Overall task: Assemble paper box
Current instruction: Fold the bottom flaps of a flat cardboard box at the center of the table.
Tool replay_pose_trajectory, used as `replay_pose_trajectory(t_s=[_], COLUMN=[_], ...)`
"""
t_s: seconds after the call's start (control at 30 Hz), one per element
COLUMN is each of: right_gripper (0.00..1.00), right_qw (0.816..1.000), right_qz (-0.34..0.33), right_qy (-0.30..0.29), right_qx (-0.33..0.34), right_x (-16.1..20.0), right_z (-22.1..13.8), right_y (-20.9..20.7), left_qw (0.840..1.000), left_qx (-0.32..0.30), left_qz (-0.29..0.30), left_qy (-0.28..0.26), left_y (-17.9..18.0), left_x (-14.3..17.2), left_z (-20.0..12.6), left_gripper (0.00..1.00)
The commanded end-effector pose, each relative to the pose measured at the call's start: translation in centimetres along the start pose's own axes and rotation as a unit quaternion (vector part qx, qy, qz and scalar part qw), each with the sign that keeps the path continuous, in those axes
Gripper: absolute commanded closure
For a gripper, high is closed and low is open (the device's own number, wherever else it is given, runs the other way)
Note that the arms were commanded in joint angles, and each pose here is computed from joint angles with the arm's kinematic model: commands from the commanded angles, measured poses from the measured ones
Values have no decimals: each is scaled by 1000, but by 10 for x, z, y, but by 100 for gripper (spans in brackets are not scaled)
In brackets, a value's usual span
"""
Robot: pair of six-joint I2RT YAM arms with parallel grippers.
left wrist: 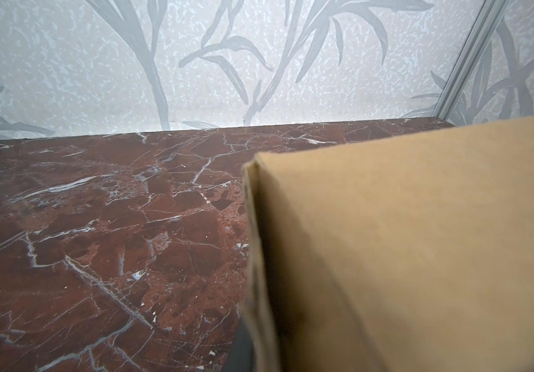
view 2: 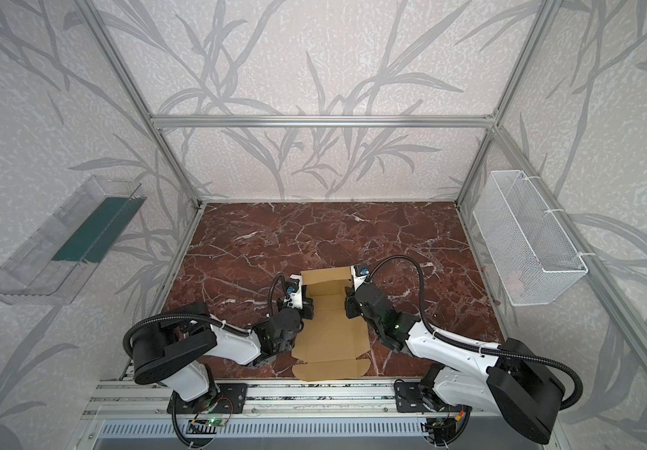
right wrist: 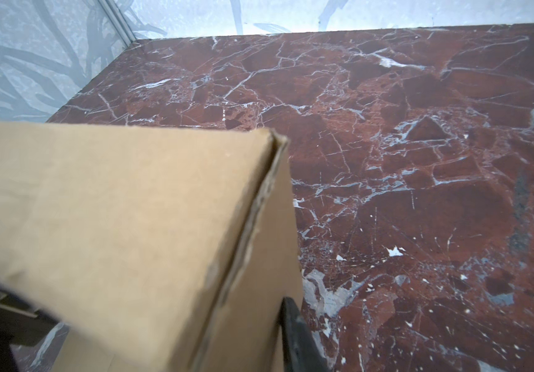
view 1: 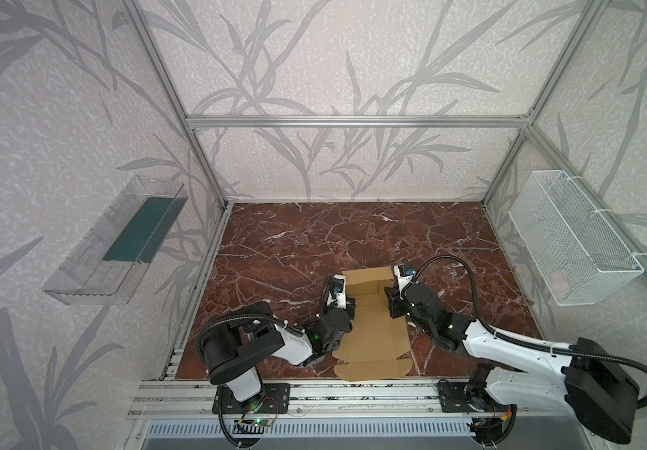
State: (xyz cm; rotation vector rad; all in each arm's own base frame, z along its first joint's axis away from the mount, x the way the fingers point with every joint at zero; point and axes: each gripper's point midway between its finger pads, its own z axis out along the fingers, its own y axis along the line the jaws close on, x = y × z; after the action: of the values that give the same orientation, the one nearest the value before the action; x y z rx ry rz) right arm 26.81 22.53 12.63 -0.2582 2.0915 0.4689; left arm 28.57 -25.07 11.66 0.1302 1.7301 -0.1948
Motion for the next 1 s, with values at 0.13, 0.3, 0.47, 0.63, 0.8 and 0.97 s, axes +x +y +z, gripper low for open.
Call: replay_pose_trajectory(t_s=[0.13,0.3,0.47,0.63,0.8,0.97], right_gripper=[81,82,85,88,92,96], right_qw=[997,994,990,988,985,984], right_qz=[54,74,82,89,84,82], right_qy=[-13,-4,3,4,10,11], right_qx=[51,86,111,129,147,160], right_x=[-15,-14,-17,-19,-25,-30], right_z=[-4,-7,-9,-12,-13,-15], right_y=[-11,-21,-25,-29,-31,-33], left_qw=[999,1000,1000,1000,1000,1000], left_qx=[29,26,20,23,23,18], left_qz=[-17,-16,-11,-12,-11,-11], left_qy=[-9,-5,3,5,12,14], left_y=[-25,-30,-36,-40,-43,-45], left_x=[-17,-20,-23,-25,-24,-24], left_z=[-4,-1,1,1,2,2], left_gripper=[100,100,100,100,100,100])
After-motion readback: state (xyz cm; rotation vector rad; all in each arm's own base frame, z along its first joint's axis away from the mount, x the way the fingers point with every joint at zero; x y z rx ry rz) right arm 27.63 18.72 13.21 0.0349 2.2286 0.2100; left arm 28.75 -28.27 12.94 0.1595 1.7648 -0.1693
